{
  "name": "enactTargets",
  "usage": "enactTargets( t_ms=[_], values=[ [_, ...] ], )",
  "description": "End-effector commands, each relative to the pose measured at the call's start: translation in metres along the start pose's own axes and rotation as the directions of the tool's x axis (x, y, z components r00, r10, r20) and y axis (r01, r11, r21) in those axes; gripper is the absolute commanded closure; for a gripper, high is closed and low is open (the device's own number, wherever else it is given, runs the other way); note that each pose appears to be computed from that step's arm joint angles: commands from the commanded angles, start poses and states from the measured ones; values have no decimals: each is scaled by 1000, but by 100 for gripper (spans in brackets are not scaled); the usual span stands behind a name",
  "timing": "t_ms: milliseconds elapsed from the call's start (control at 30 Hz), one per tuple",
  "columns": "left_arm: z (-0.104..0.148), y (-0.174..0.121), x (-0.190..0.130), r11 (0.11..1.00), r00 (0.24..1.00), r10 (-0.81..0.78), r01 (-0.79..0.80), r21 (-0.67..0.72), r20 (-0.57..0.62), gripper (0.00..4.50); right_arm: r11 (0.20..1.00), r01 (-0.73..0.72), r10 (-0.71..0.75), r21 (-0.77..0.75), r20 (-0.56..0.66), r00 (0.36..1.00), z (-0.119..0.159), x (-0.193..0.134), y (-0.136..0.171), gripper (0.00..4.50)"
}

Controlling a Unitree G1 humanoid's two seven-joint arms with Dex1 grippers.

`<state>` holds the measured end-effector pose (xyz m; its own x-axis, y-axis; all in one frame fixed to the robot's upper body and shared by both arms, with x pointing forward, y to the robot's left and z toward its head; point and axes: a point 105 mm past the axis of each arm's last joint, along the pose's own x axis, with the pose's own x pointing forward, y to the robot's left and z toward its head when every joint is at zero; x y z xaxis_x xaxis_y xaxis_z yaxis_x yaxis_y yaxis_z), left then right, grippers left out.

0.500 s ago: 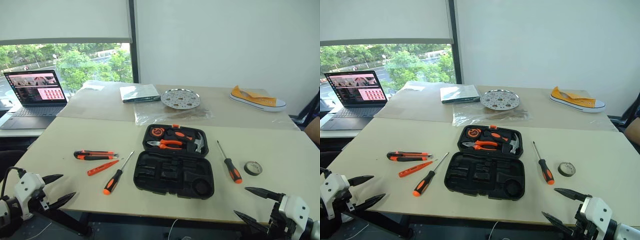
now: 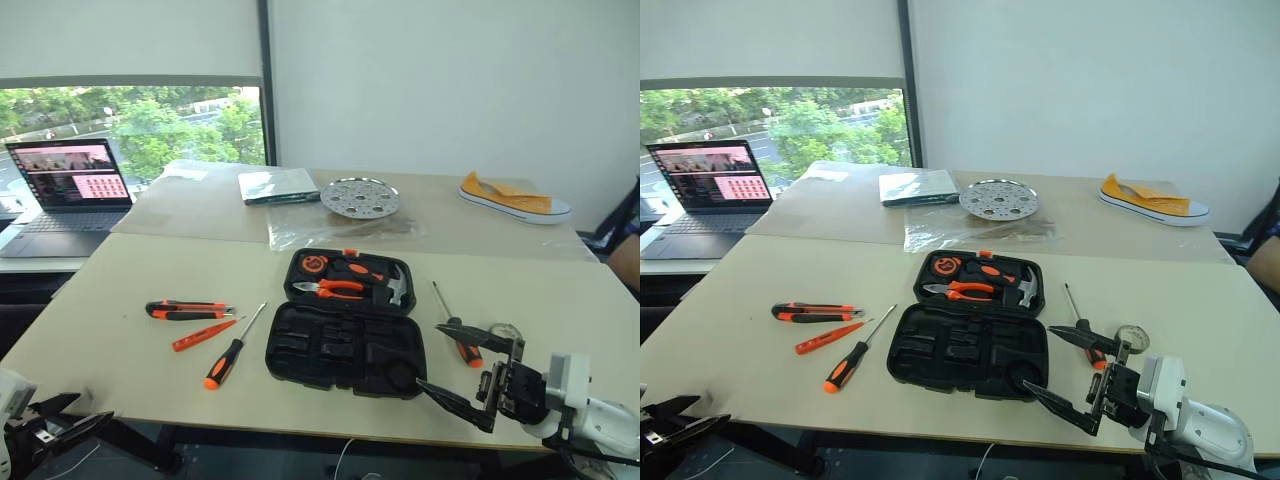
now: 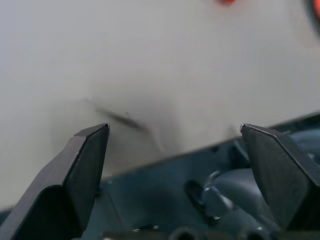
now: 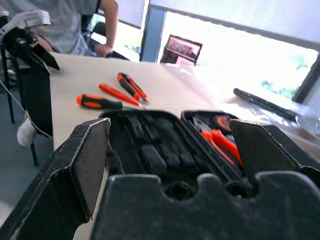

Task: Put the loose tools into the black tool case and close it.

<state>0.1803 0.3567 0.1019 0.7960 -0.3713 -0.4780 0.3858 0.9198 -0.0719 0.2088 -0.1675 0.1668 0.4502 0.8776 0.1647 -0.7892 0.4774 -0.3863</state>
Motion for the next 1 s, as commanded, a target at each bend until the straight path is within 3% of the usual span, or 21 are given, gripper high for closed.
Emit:
enactTargets(
  t_ms=[33, 167, 267, 467, 567, 733, 833, 1000],
  values=[
    [56, -40, 23, 991, 988, -132, 131, 21, 79, 0, 999, -39, 39, -19, -11, 999, -1, 0, 3, 5],
    [84, -67, 59, 990, 990, -138, 137, 30, 35, 0, 999, -49, 48, -6, -46, 998, -7, -5, 3, 5],
    [75, -81, 80, 987, 987, -119, 129, 92, -105, 0, 998, -61, 63, 19, -72, 995, -12, -8, 7, 5],
    [66, -88, 111, 992, 987, -77, 90, 86, -143, 0, 998, -51, 53, 22, -76, 996, -14, -7, 7, 5],
    [58, -96, 117, 988, 982, -95, 114, 107, -165, 59, 999, -40, 41, 19, -79, 996, -14, -9, 7, 0],
    [49, -103, 118, 982, 974, -133, 154, 109, -185, 237, 999, -28, 29, 22, -82, 996, -15, -9, 7, 0],
    [57, -103, 114, 978, 977, -158, 175, 117, -140, 356, 1000, -23, 25, 21, -80, 996, -15, -8, 7, 0],
    [106, -86, 102, 960, 977, -203, 185, 209, 68, 357, 1000, -14, 16, 24, -86, 996, -15, -11, 8, 0]
  ],
)
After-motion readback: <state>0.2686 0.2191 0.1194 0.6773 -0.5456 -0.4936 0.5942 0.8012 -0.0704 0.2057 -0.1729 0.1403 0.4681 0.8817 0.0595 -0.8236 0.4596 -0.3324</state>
